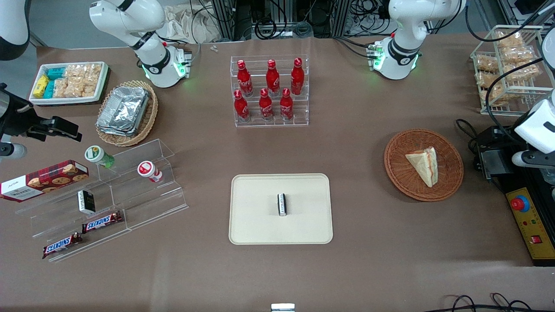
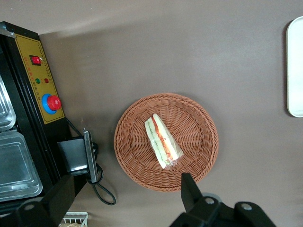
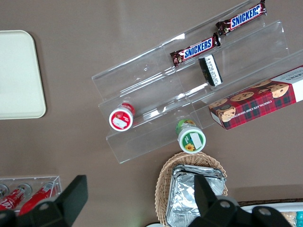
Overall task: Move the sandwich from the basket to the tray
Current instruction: 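Move the left gripper over the wrapped sandwich in the wicker basket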
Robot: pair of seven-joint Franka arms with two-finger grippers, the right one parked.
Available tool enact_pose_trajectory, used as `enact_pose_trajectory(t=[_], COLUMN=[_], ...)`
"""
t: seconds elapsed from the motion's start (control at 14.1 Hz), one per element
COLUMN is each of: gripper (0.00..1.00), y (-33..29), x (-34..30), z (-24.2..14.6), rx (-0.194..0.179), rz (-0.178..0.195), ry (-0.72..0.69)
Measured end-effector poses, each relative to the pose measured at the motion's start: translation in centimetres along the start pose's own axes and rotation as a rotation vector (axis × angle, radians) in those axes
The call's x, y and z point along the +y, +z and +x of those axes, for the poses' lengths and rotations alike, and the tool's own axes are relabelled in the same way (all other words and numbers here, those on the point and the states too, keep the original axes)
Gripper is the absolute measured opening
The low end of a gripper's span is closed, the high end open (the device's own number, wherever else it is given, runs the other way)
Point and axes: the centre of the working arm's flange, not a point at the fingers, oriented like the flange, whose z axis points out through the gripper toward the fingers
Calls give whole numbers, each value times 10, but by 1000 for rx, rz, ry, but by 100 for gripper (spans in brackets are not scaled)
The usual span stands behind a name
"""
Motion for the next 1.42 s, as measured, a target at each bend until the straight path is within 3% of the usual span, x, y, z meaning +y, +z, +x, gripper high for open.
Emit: enact_pose_trajectory(t=[0.42,0.71,0.92,1.42], gripper=[100,100,100,100], y=[6,53,103,225], x=[40,37,32,6], z=[9,17,14,-42], rx=[-10,-68,-21,-29], rz=[-7,-2,-8,-16], ry=[-99,-388,-493,-754])
